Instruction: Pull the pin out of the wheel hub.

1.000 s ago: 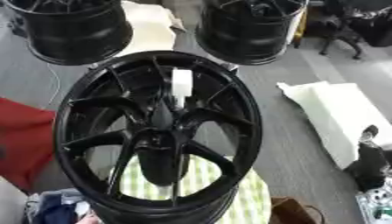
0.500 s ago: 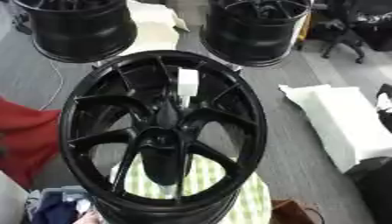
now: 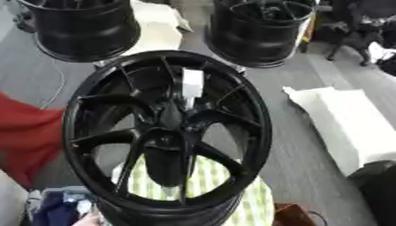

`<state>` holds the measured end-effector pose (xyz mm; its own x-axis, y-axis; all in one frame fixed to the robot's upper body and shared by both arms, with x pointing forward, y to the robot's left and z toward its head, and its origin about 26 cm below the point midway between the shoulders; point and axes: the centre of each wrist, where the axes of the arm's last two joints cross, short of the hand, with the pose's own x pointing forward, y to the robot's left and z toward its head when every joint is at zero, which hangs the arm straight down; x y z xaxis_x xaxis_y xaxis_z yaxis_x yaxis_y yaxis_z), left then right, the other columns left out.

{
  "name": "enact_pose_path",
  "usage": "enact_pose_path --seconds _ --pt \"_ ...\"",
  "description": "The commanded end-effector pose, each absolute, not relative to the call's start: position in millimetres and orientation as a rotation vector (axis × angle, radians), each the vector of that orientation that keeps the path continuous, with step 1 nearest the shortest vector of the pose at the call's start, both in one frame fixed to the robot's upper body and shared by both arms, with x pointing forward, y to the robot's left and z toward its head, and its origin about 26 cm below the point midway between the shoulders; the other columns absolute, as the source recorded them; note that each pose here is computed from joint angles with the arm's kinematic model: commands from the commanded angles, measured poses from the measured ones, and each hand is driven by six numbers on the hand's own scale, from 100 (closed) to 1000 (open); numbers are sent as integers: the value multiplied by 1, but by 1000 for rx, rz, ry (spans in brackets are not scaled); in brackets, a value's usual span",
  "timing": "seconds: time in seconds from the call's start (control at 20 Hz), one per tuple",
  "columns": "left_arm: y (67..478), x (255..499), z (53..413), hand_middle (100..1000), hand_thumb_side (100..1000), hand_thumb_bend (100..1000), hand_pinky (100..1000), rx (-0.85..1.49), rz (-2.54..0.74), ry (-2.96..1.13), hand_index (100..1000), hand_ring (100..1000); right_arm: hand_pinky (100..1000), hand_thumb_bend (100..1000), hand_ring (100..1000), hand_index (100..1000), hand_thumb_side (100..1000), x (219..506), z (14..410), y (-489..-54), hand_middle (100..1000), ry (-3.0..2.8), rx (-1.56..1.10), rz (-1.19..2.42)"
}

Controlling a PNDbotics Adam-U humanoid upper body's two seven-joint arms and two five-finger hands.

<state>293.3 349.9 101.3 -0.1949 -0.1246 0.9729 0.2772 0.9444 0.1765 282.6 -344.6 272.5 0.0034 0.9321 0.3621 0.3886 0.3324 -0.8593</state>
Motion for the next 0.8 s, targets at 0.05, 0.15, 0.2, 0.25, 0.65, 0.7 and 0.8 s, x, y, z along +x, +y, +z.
enact_pose_path --seconds 0.05,0.15,0.2,0.25,0.65,0.7,0.8 --pt "351 296 115 587 595 100 585 -106 -407 -1759 813 561 100 376 415 829 269 283 297 -330 838 -1567 -1148 777" --pt "350 297 116 587 594 100 585 -109 -412 -1763 813 561 100 383 422 839 274 286 304 -319 846 -1555 -1080 810" --pt "350 297 117 587 594 100 585 -110 -414 -1765 813 561 100 385 422 839 274 290 306 -314 847 -1543 -1047 823" --pt "349 297 117 587 594 100 585 -111 -415 -1767 813 561 100 390 427 842 276 294 308 -310 852 -1531 -1016 832" --pt "346 299 118 586 593 100 585 -128 -428 -1770 813 561 172 413 462 875 271 348 294 -304 894 -1389 -817 861" --pt "346 299 118 586 592 100 585 -131 -431 -1769 813 561 179 414 465 878 272 355 292 -304 896 -1375 -810 863" --pt "345 300 118 586 593 100 585 -137 -437 -1767 813 561 200 418 471 885 279 365 288 -303 899 -1344 -799 871"
